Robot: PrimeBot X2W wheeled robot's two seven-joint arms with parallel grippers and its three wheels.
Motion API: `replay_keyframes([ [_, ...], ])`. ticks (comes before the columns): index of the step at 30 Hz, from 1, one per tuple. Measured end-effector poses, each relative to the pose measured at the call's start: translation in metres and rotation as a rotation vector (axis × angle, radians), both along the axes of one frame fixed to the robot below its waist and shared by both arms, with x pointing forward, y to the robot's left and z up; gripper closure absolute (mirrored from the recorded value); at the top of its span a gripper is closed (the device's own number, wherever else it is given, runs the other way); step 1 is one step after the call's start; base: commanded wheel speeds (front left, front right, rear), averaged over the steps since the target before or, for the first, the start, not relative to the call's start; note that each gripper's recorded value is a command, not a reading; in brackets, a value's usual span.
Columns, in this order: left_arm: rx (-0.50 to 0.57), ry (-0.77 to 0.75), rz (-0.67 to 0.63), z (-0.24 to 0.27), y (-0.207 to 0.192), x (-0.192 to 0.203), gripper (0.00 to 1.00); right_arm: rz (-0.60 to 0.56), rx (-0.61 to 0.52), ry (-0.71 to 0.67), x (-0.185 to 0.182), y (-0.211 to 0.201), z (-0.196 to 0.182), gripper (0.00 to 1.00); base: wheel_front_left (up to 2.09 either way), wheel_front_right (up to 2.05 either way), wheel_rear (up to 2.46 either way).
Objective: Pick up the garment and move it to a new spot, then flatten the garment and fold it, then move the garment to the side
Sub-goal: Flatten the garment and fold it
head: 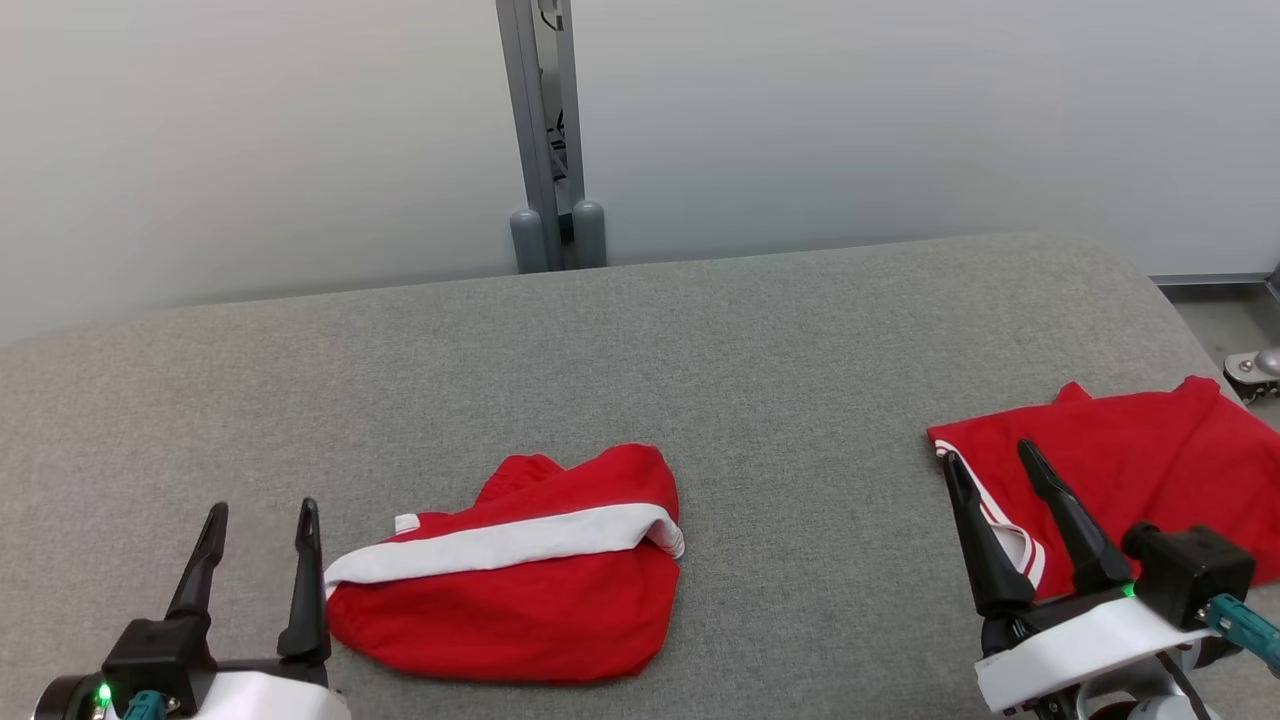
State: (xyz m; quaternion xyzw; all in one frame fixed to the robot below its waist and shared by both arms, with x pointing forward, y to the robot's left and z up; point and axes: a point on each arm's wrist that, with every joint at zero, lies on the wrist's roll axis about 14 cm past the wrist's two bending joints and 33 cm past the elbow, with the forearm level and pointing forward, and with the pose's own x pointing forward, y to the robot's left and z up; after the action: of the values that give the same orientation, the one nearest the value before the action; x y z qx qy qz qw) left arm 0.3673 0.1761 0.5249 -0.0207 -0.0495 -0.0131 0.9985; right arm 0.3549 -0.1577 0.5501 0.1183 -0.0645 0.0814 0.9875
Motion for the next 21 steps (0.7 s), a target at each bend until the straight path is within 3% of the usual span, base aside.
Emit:
replay_keyframes([
  [15,0.020,0.012,0.027,-0.005,0.009,-0.006,0.00,0.025,-0.007,0.023,0.003,0.007,-0.006,0.00,0.00,0.00,0.00],
  [21,0.009,0.018,0.058,-0.008,0.018,-0.010,0.00,0.145,-0.096,0.154,0.009,0.035,-0.041,0.00,0.00,0.00,0.00],
])
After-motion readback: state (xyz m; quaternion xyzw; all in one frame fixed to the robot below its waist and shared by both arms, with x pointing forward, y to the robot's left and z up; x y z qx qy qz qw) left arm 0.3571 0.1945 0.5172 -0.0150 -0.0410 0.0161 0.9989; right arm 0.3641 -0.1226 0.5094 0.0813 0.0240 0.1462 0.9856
